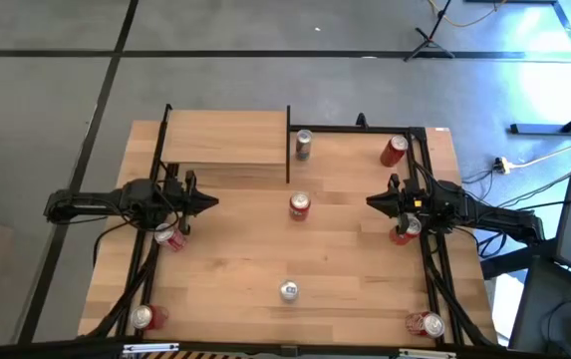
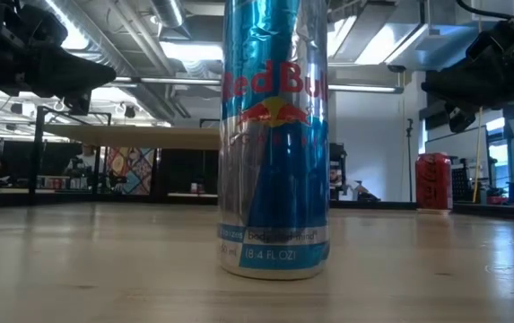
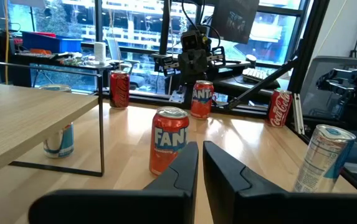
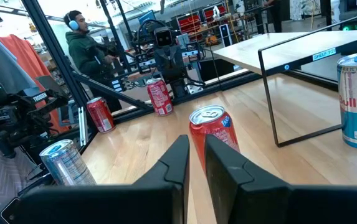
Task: Place canned beverage on shelf
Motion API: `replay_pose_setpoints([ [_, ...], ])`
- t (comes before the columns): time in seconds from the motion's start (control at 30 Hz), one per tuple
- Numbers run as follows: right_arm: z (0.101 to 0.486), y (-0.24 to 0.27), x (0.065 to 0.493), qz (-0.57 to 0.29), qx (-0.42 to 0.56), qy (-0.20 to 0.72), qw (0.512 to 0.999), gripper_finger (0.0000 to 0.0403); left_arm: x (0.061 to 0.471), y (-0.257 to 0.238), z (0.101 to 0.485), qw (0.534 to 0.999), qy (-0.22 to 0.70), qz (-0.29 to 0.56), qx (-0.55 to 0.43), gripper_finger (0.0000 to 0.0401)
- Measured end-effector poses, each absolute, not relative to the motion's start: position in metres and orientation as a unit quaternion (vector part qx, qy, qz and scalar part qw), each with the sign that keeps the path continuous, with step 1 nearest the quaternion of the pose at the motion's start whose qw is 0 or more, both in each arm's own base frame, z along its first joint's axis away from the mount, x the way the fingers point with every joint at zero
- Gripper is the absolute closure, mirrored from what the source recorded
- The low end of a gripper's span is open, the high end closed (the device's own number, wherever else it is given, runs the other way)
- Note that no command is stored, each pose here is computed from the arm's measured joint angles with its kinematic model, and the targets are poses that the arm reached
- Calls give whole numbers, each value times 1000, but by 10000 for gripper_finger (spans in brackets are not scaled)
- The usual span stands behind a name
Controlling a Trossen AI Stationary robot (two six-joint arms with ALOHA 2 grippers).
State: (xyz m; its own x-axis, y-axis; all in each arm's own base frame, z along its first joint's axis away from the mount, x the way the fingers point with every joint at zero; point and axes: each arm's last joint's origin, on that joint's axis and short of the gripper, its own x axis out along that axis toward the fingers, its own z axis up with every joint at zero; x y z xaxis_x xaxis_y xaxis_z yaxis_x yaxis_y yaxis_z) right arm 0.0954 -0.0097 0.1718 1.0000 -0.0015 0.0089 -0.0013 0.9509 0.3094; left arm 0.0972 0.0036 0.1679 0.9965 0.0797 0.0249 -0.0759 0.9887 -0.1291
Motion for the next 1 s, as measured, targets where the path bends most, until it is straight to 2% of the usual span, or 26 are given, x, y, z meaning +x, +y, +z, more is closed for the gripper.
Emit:
replay_pose_setpoints([
  [0.47,172,-10,95,-9,157,-8,988,363,97,4,169,996,-23,54,-66,382],
  [0.5,172,-10,95,-9,156,-8,988,363,97,5,171,994,-36,54,-86,382],
  [0.6,172,-10,95,-12,156,-8,988,363,95,4,188,963,-126,13,-236,382],
  [0.67,172,-11,95,-19,159,-10,987,363,91,5,199,940,-187,18,-284,382],
  [0.77,173,-11,95,-18,210,-19,977,363,84,7,213,913,-276,25,-301,382],
  [0.87,174,-11,95,-22,269,-25,963,363,80,9,219,897,-317,37,-307,382],
  [1.0,176,-13,95,-49,367,-50,928,363,76,12,222,881,-350,96,-304,382],
])
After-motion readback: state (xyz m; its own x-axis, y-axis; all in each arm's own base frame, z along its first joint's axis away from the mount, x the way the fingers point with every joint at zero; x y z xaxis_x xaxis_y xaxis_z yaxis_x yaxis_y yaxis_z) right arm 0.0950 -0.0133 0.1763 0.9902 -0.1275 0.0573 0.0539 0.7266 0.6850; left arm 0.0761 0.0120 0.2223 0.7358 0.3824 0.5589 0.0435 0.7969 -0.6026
